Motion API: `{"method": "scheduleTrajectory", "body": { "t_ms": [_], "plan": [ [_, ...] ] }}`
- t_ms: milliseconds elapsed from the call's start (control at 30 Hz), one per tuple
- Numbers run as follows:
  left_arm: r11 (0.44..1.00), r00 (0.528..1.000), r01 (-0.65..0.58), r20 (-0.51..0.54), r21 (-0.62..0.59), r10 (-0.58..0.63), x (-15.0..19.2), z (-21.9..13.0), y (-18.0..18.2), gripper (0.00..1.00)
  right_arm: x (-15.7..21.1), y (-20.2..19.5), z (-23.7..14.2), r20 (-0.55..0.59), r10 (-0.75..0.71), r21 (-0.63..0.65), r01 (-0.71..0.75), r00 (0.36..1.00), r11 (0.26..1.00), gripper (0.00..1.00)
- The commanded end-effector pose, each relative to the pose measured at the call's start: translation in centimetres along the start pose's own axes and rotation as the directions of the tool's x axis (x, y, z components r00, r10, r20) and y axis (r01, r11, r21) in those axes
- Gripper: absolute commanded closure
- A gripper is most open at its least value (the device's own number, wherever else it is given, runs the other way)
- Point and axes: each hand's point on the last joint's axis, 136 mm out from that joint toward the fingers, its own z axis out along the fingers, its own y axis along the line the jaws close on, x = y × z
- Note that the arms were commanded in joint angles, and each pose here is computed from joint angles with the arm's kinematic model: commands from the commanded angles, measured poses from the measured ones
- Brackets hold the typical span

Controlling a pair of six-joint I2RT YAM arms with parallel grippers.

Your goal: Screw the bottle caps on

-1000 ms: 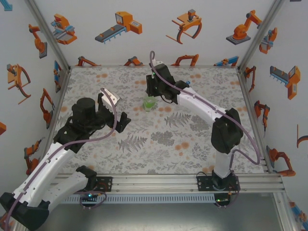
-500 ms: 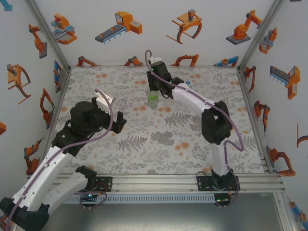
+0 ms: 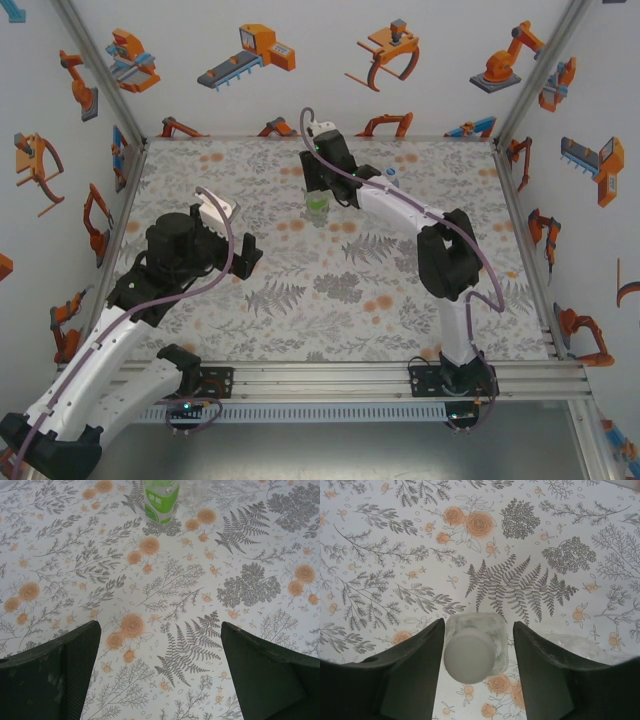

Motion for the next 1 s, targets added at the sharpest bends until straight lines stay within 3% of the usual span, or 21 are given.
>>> {"method": "scheduleTrajectory", "body": {
  "t_ms": [0, 333, 433, 467, 500, 767, 967],
  "plan": [
    [1.0, 1.0, 0.017, 0.0, -0.009, -0.017, 0.2, -0.1, 0.2, 0.03, -1.9, 0.3, -1.3, 0.02, -0.008, -0.011, 0.008, 1.0, 1.0, 0.42],
    [0.994, 0.998, 0.059, 0.004, -0.088, -0.058, 0.8, 2.2, 1.9, 0.03, -5.8, -1.3, -7.2, 0.096, -0.05, 0.046, 0.046, 0.994, 0.998, 0.27],
    [0.982, 0.997, 0.078, -0.013, -0.17, -0.081, 1.4, 3.7, 3.4, 0.03, -6.0, -2.9, -9.7, 0.112, -0.065, 0.096, 0.054, 0.992, 0.994, 0.16],
    [0.972, 0.995, 0.088, -0.022, -0.216, -0.094, 1.8, 4.1, 4.3, 0.03, -5.8, -3.6, -10.4, 0.114, -0.062, 0.11, 0.05, 0.992, 0.993, 0.02],
    [0.963, 0.994, 0.093, -0.026, -0.252, -0.102, 2.0, 4.4, 5.0, 0.03, -5.8, -4.3, -11.2, 0.117, -0.06, 0.121, 0.046, 0.991, 0.992, 0.01],
    [0.893, 0.994, 0.057, -0.057, -0.447, -0.092, 4.8, 6.9, 9.2, 0.03, -1.4, -11.9, -16.4, 0.078, -0.05, 0.284, 0.026, 0.996, 0.958, 0.01],
    [0.842, 0.991, -0.061, -0.132, -0.536, -0.012, 6.8, 8.3, 11.6, 0.03, 5.6, -18.9, -18.0, 0.024, 0.034, 0.43, -0.041, 0.999, 0.902, 0.01]
  ]
}}
